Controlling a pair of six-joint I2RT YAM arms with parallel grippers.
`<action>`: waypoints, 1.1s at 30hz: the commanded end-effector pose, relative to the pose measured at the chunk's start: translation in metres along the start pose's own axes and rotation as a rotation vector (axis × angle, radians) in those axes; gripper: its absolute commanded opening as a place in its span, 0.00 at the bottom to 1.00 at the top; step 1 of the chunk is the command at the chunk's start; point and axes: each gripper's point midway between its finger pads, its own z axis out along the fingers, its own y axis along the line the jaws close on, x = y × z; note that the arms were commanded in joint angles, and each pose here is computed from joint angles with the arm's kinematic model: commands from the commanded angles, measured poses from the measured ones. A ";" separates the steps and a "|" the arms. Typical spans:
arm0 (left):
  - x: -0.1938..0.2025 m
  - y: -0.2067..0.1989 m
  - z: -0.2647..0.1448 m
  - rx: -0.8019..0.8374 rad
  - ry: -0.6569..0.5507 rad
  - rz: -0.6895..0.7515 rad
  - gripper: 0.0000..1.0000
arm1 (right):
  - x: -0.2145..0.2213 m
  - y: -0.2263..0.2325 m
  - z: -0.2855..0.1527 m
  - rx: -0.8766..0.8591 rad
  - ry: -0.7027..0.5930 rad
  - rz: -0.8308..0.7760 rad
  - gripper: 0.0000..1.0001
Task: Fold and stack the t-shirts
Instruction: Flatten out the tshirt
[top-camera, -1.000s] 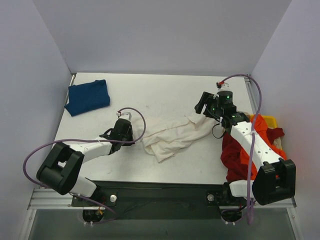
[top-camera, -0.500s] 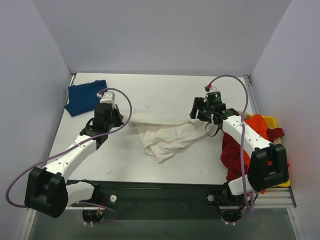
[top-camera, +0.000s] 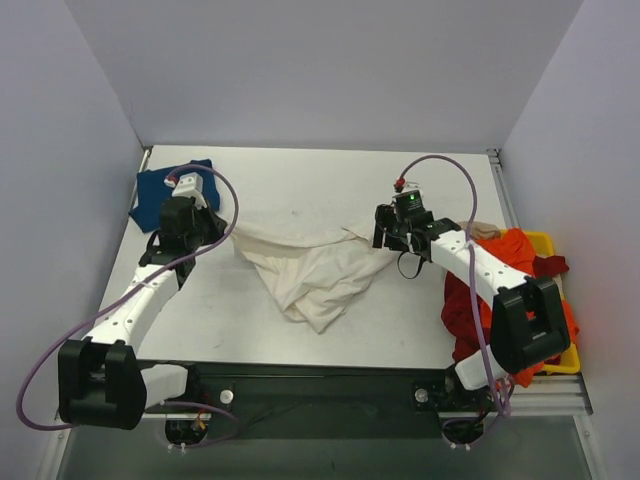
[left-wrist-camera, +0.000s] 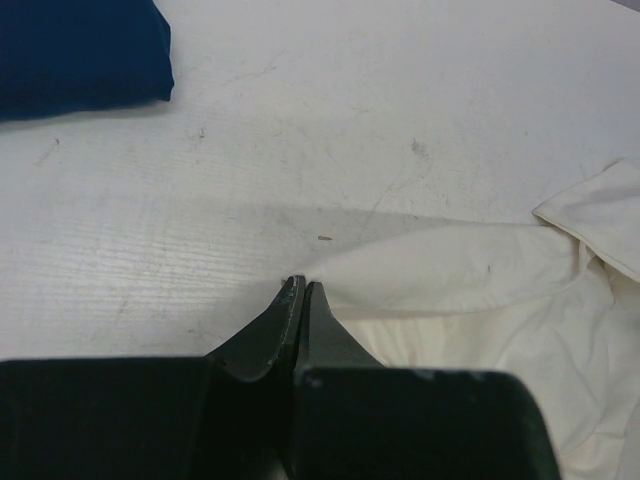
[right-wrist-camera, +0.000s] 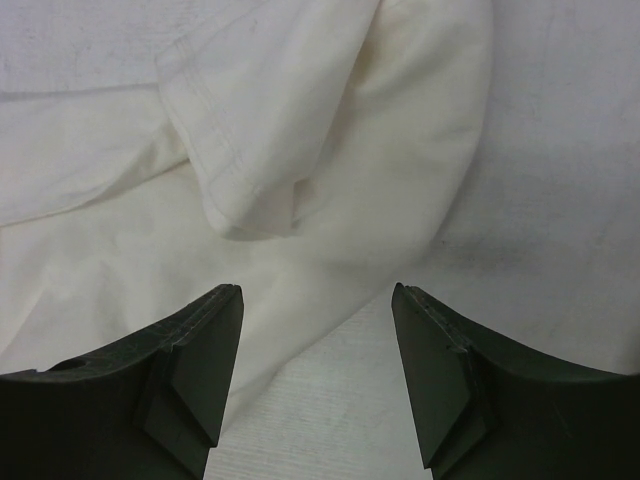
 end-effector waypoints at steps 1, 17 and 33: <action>-0.018 -0.010 0.000 0.073 -0.061 0.009 0.00 | 0.006 0.011 0.014 -0.015 0.032 -0.012 0.62; -0.021 0.001 -0.005 0.061 -0.072 -0.007 0.00 | -0.023 0.019 0.049 0.025 0.009 -0.082 0.21; -0.044 0.026 -0.016 0.016 -0.135 -0.045 0.00 | -0.080 -0.016 -0.115 0.341 -0.337 -0.209 0.15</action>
